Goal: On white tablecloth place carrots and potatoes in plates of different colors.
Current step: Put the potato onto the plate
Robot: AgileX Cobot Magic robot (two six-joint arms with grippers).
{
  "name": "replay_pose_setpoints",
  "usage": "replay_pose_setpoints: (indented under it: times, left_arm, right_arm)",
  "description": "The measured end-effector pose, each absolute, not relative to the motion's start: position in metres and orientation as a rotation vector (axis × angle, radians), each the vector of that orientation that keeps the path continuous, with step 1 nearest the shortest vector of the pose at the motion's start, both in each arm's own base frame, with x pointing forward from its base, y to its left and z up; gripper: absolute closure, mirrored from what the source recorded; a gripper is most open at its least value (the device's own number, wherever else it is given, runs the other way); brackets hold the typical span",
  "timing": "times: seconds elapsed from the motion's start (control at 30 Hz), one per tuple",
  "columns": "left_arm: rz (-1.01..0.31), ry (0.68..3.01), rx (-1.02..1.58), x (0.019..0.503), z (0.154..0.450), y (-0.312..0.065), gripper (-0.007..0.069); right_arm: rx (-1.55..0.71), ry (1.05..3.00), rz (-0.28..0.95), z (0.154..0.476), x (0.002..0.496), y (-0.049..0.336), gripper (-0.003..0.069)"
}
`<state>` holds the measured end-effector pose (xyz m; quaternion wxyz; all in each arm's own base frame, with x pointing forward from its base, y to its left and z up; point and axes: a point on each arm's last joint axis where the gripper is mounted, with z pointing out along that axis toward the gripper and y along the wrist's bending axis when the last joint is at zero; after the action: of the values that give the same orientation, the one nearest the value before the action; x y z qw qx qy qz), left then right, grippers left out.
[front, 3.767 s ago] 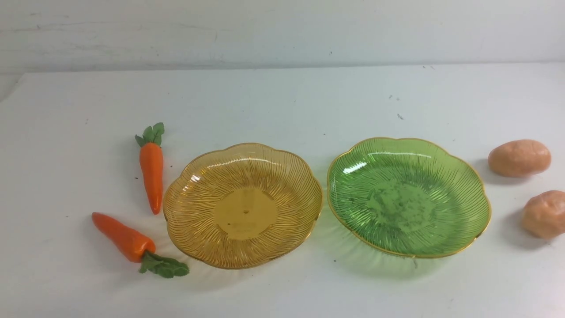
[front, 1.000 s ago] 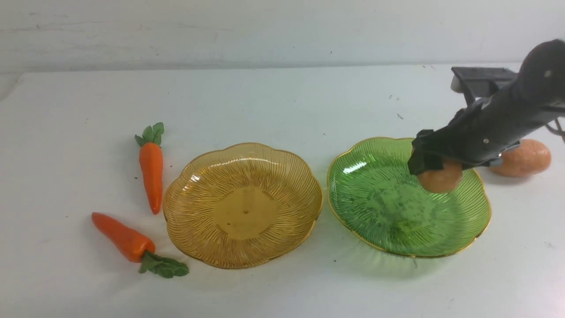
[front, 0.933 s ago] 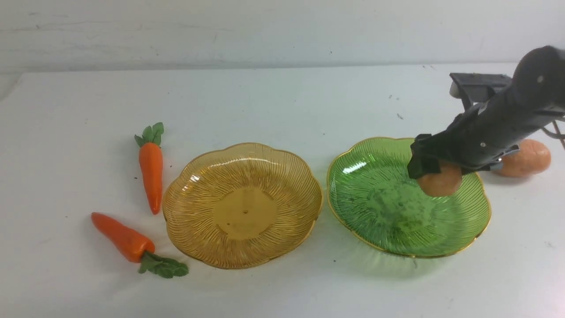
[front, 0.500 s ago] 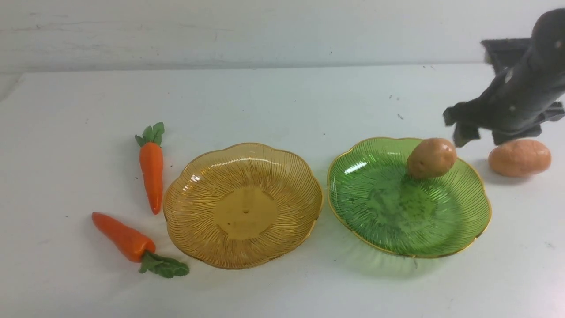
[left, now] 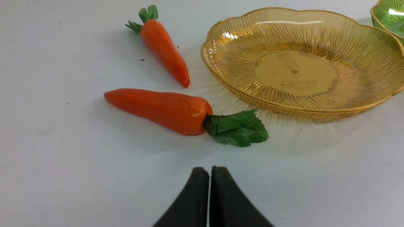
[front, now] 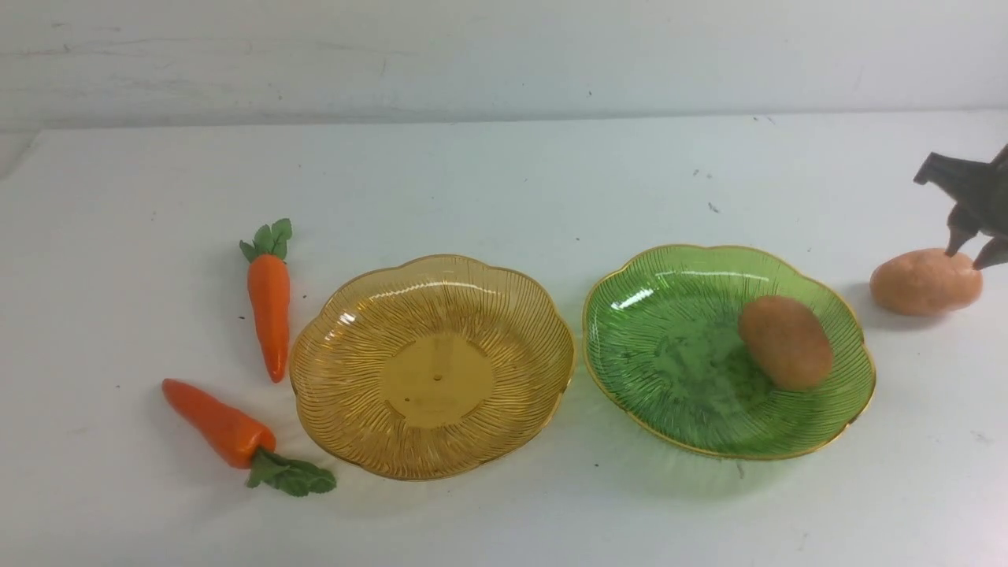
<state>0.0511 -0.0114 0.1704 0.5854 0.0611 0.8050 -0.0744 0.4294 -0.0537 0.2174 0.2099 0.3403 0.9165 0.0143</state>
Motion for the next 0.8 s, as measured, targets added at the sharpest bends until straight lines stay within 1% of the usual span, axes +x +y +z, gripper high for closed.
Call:
replay_pose_setpoints:
  times: [0.07, 0.2, 0.27, 0.3, 0.33, 0.4, 0.47, 0.53, 0.6, 0.63, 0.7, 0.73, 0.77, 0.8]
  left_arm:
    - [-0.173, 1.877, 0.143, 0.051, 0.170, -0.011, 0.0629]
    - [-0.173, 1.877, 0.143, 0.051, 0.170, -0.011, 0.0629]
    - [-0.173, 1.877, 0.143, 0.051, 0.170, -0.011, 0.0629]
    - [-0.173, 1.877, 0.143, 0.051, 0.170, -0.011, 0.0629]
    - [-0.173, 1.877, 0.143, 0.051, 0.170, -0.011, 0.0629]
    - [-0.173, 1.877, 0.143, 0.051, 0.170, -0.011, 0.0629]
    - [-0.173, 1.877, 0.143, 0.051, 0.170, -0.011, 0.0629]
    - [-0.173, 1.877, 0.143, 0.051, 0.170, -0.011, 0.0629]
    - [-0.173, 1.877, 0.143, 0.051, 0.170, -0.011, 0.0629]
    - [-0.173, 1.877, 0.143, 0.051, 0.170, -0.011, 0.0629]
    - [-0.173, 1.877, 0.143, 0.051, 0.170, -0.011, 0.0629]
    - [-0.173, 1.877, 0.143, 0.051, 0.170, -0.011, 0.0629]
    - [-0.173, 1.877, 0.143, 0.051, 0.170, -0.011, 0.0629]
    - [-0.173, 1.877, 0.143, 0.051, 0.170, -0.011, 0.0629]
  right_arm:
    - [0.976, 2.532, 0.052, 0.215, 0.431, -0.054, 0.0333]
    - [1.036, 2.498, 0.073, 0.209, 0.435, -0.054, 0.0150]
    - [1.053, 2.492, 0.077, 0.206, 0.436, -0.054, 0.0111]
    - [1.067, 2.489, 0.080, 0.202, 0.438, -0.054, 0.0076]
    - [1.107, 2.476, 0.090, 0.194, 0.441, -0.054, 0.0025]
    - [1.177, 2.476, 0.097, 0.176, 0.447, -0.055, -0.0019]
    - [1.216, 2.444, 0.132, 0.167, 0.456, -0.055, -0.0029]
    - [1.235, 2.451, 0.133, 0.160, 0.458, -0.054, -0.0031]
    - [1.246, 2.470, 0.123, 0.153, 0.459, -0.055, -0.0017]
    - [1.246, 2.478, 0.119, 0.152, 0.459, -0.055, 0.0012]
    - [1.208, 2.518, 0.099, 0.154, 0.459, -0.055, 0.0138]
    - [1.202, 2.522, 0.097, 0.155, 0.459, -0.055, 0.0166]
    - [1.145, 2.549, 0.085, 0.164, 0.460, -0.055, 0.0199]
    - [1.086, 2.572, 0.078, 0.174, 0.461, -0.055, 0.0192]
